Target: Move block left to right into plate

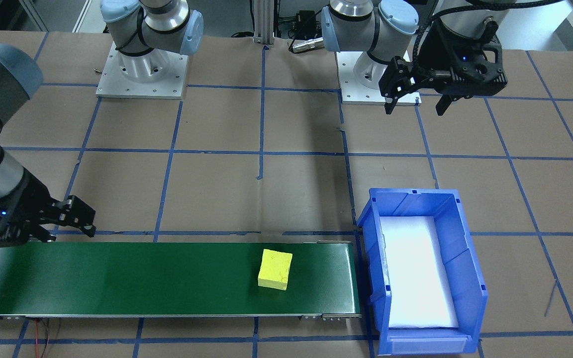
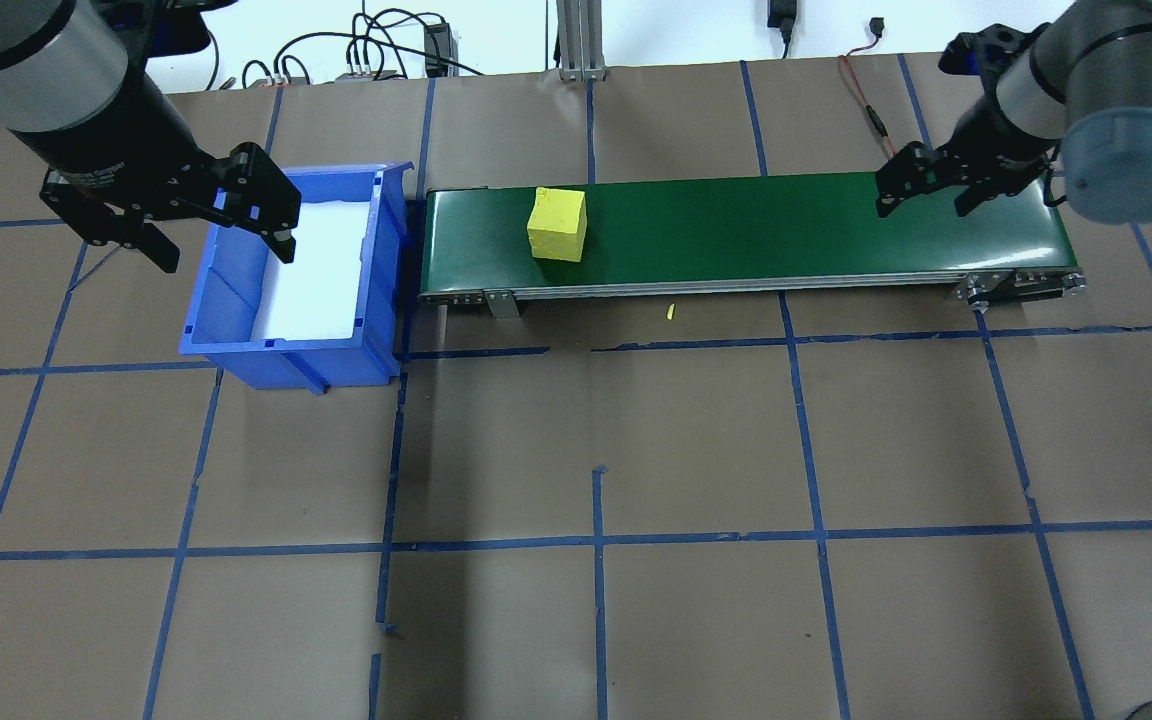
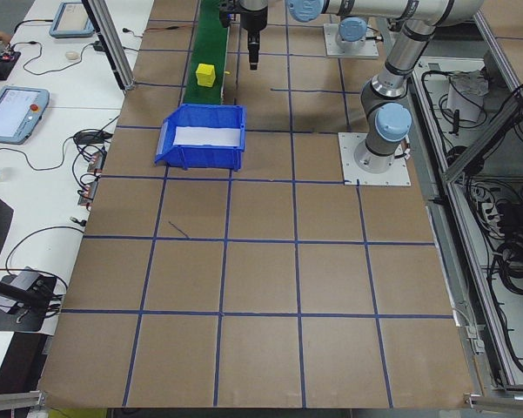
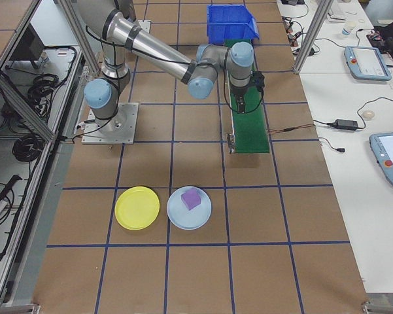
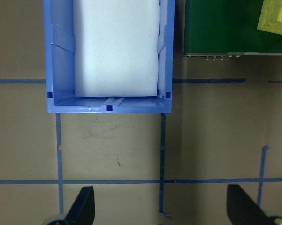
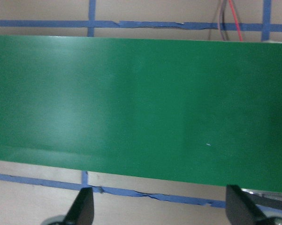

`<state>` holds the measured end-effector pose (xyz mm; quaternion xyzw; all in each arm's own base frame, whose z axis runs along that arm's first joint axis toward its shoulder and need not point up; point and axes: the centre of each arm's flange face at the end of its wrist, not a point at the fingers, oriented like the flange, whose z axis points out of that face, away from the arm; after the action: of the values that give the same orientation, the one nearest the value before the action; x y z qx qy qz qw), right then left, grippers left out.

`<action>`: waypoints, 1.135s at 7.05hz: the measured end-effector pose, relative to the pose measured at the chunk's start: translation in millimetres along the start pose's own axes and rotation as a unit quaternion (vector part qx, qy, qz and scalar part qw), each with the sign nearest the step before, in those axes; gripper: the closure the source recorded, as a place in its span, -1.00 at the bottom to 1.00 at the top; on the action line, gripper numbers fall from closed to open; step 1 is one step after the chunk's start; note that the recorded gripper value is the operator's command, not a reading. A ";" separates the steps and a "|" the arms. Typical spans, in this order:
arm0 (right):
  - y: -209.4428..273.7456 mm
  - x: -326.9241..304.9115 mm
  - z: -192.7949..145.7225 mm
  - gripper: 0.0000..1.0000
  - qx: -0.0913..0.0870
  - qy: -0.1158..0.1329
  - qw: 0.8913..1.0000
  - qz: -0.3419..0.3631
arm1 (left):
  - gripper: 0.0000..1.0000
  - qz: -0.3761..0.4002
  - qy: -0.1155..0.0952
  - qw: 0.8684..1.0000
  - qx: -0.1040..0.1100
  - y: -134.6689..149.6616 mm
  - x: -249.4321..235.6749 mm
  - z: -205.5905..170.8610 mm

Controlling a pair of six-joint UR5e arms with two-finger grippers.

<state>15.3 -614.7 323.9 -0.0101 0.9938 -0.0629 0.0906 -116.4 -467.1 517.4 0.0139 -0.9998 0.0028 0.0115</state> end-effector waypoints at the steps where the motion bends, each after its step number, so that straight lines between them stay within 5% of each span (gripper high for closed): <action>1: -17.3 -28.8 20.7 -1.00 -0.003 -0.029 0.999 0.035 | -1.00 -0.001 -0.007 1.000 0.001 3.0 8.1 -3.7; 4: -46.5 -78.3 61.0 -1.00 -0.014 -0.071 0.991 0.112 | -1.00 -0.005 -0.026 1.000 0.009 0.9 8.3 -16.4; 8: -47.0 -105.7 68.9 -1.00 -0.025 -0.110 0.984 0.141 | -1.00 -0.007 -0.026 1.000 0.006 1.0 7.0 -17.1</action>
<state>132.1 -666.6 281.5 0.1210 0.9705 -0.0227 0.2074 -123.1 -466.2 534.7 0.0212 -0.9996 0.0080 -0.0143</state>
